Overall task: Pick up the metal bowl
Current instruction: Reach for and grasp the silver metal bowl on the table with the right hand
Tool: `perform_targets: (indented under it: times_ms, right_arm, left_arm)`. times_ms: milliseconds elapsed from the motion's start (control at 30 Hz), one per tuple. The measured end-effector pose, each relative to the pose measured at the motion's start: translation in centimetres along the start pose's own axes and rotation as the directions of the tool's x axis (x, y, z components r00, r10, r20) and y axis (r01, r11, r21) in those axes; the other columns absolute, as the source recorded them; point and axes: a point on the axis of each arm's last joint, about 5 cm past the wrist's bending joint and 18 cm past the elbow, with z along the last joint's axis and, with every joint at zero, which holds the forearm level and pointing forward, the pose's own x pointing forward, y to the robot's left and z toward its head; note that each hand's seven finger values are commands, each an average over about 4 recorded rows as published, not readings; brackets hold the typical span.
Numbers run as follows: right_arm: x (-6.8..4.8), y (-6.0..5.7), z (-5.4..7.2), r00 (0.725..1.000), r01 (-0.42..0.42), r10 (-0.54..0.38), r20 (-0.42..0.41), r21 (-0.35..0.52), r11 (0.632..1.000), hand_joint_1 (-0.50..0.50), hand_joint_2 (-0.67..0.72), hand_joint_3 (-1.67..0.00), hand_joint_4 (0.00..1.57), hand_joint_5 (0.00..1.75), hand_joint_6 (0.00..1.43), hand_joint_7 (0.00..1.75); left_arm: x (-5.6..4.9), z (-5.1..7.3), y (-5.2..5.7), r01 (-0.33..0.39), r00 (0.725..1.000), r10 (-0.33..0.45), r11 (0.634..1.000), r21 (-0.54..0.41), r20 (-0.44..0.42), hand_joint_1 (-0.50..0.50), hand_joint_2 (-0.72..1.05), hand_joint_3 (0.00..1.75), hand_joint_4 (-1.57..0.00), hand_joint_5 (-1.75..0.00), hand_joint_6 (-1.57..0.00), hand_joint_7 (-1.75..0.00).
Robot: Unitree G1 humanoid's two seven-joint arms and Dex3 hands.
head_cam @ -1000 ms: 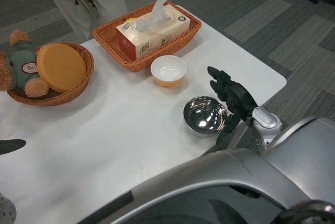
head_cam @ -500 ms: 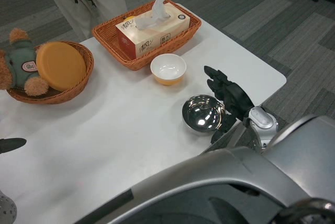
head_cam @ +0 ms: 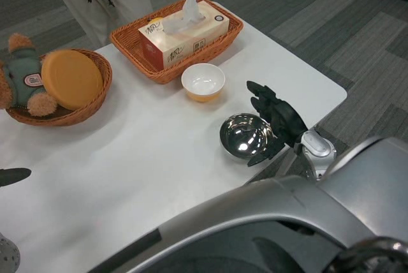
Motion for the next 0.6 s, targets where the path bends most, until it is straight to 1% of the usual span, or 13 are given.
perform_targets:
  times_ms: [67,133,200,267,333,500,600]
  right_arm:
    - [-0.1,0.0,0.0,1.000,0.006,-0.007,0.003,0.008,1.000,-0.42,0.09,-0.32,0.00,0.00,0.00,0.21]
    - [-0.2,0.0,-0.1,1.000,0.011,-0.011,0.003,0.011,1.000,-0.42,0.09,-0.32,0.00,0.00,0.00,0.21]
    - [-0.4,-0.1,-0.1,1.000,0.015,-0.015,0.003,0.009,1.000,-0.44,0.09,-0.32,0.00,0.00,0.00,0.21]
    - [-0.6,-0.3,0.1,1.000,0.022,-0.022,0.007,0.004,1.000,-0.44,0.09,-0.32,0.00,0.00,0.00,0.21]
    - [-0.8,-0.5,0.2,1.000,0.028,-0.028,0.012,-0.003,1.000,-0.42,0.09,-0.32,0.00,0.00,0.00,0.21]
    - [-1.2,-0.7,0.3,0.999,0.034,-0.034,0.009,-0.012,0.999,-0.42,0.09,-0.32,0.00,0.00,0.00,0.21]
    - [-1.4,-0.8,0.4,0.999,0.036,-0.036,0.009,-0.017,0.999,-0.45,0.09,-0.32,0.00,0.00,0.00,0.21]
  left_arm:
    - [0.0,0.0,0.0,0.000,1.000,0.000,1.000,0.000,0.000,-0.50,-0.68,0.09,0.00,0.00,0.00,0.00]
    - [0.0,0.0,0.0,0.001,1.000,-0.001,1.000,0.000,-0.001,-0.50,-0.68,0.09,0.00,0.00,0.00,0.00]
    - [0.0,0.0,0.0,0.003,1.000,-0.003,1.000,0.000,-0.001,-0.50,-0.64,0.09,0.00,0.00,0.00,0.00]
    - [0.0,0.0,-0.1,0.006,1.000,-0.006,1.000,-0.001,-0.003,-0.50,-0.64,0.09,0.00,0.00,0.00,0.00]
    - [0.0,0.0,-0.1,0.008,1.000,-0.008,1.000,-0.001,-0.003,-0.50,-0.64,0.09,0.00,0.00,0.00,0.00]
    - [0.1,0.0,-0.1,0.010,1.000,-0.010,1.000,-0.001,-0.003,-0.50,-0.64,0.09,0.00,0.00,0.00,0.00]
    - [0.1,-0.1,-0.1,0.011,1.000,-0.011,1.000,0.001,-0.006,-0.50,-0.68,0.09,0.00,0.00,0.00,0.00]
